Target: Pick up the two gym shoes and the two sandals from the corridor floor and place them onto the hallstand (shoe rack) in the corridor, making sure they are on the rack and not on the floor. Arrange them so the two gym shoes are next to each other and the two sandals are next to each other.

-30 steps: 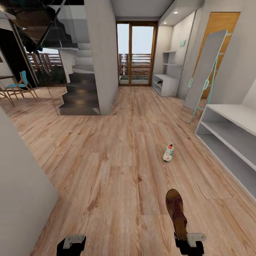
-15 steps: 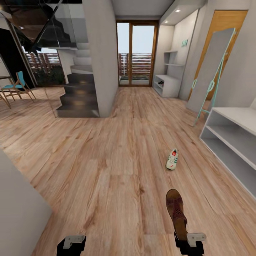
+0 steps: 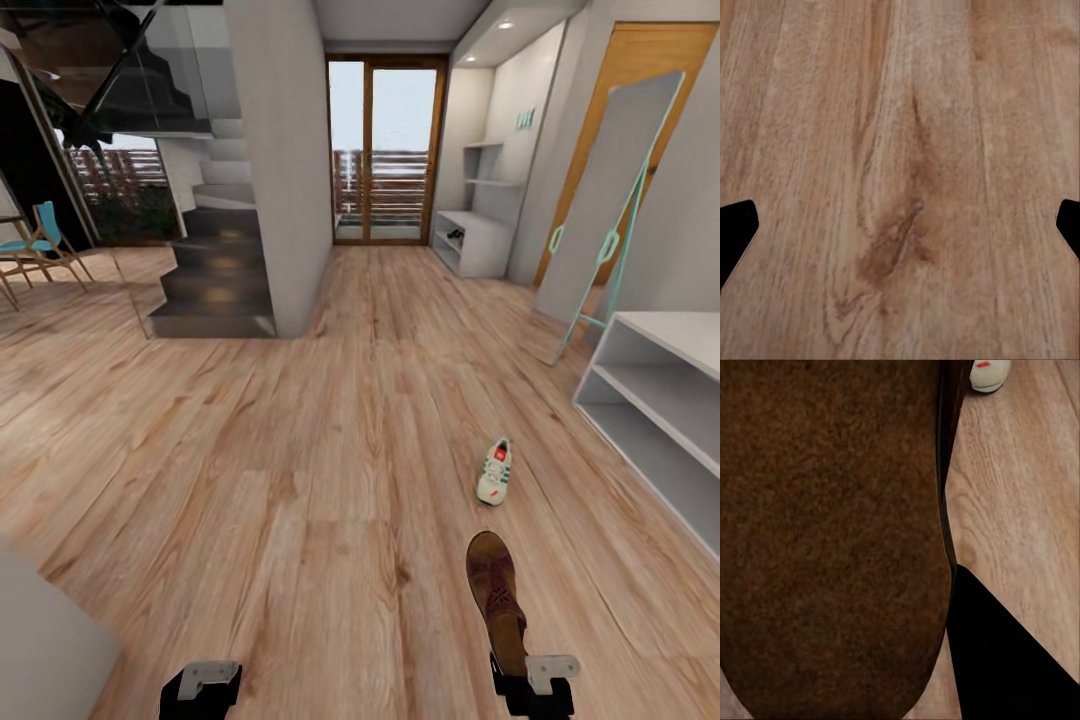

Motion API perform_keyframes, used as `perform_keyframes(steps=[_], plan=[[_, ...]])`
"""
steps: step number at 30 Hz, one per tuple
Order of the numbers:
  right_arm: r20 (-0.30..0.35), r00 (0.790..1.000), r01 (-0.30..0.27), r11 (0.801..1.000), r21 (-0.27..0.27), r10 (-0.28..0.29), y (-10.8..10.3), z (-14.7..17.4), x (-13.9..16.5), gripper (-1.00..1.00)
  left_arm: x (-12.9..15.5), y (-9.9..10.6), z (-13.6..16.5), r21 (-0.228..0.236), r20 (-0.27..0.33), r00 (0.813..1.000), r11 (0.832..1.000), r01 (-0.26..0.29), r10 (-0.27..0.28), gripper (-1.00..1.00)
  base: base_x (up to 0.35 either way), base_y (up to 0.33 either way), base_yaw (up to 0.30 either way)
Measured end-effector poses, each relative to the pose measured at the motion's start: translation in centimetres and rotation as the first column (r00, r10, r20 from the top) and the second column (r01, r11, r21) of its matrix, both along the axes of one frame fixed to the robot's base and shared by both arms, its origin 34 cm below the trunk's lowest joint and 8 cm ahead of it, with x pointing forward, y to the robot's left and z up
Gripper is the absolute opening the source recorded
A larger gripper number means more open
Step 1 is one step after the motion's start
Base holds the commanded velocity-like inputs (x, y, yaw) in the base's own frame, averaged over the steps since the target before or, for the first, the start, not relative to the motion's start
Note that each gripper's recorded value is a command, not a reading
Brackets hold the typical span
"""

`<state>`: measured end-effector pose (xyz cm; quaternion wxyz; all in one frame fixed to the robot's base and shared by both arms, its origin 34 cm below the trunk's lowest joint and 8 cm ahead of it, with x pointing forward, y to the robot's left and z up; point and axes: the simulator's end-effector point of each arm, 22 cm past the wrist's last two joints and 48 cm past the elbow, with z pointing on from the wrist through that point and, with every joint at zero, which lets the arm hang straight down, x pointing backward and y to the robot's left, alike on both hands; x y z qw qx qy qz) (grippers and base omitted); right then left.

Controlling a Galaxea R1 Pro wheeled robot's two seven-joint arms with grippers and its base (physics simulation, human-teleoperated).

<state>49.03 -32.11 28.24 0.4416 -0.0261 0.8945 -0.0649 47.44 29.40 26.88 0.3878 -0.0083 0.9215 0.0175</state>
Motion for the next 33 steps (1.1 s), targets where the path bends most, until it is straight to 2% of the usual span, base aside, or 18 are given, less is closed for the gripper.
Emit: perform_keyframes(steps=[33], plan=[[0.0,1.0,0.003,1.0,-0.004,-0.003,-0.31,0.03,-0.01,-1.0,0.0,-0.04,0.0,-0.002,0.0,1.0,1.0,0.001,-0.001,1.0,0.337,0.0,0.0]])
